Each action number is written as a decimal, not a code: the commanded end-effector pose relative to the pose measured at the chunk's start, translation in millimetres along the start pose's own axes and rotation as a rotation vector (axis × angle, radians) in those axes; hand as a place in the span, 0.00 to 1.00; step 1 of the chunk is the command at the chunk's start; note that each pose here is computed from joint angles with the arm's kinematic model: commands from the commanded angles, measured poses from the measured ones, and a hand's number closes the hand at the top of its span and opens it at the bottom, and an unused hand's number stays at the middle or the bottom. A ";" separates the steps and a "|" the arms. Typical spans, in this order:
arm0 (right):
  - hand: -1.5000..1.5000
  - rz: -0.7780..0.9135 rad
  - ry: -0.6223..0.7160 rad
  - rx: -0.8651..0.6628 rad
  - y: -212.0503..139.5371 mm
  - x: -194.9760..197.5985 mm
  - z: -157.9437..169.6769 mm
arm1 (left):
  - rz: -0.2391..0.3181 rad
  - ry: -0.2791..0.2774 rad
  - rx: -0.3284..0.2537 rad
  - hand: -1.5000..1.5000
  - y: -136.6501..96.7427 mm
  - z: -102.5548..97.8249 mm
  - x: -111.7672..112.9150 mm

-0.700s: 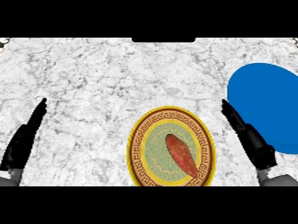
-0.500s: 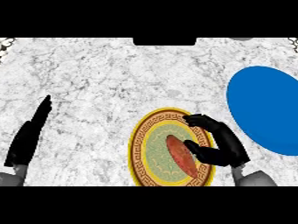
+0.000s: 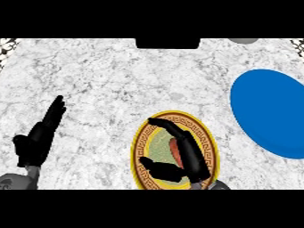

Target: Pick the sweet potato from the plate and place it in the plate

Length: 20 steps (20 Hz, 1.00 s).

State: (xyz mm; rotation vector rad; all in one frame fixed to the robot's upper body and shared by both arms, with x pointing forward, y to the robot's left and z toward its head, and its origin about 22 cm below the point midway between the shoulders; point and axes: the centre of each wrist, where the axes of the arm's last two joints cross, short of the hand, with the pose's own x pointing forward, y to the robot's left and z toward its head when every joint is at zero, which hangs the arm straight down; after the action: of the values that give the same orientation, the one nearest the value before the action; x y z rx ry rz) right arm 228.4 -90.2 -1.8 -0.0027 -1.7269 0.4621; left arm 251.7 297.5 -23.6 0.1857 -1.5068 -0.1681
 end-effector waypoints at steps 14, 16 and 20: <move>0.00 0.468 0.097 -0.056 -51.6 29.4 54.5 | 0.042 -0.011 -0.002 0.50 7.4 6.1 -6.1; 0.00 0.552 0.173 0.020 -61.8 44.0 73.8 | 0.038 -0.005 0.002 0.50 6.2 4.0 5.6; 0.00 0.689 0.313 0.122 -48.0 58.1 58.3 | 0.023 -0.006 -0.013 0.50 4.7 4.7 9.3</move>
State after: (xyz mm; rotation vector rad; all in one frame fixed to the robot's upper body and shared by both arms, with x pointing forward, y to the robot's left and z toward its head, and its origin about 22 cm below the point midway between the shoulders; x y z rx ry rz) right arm 170.5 -140.5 45.3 -0.4697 -1.5025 0.8920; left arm 252.1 303.5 -16.5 0.1624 -1.5125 -0.1431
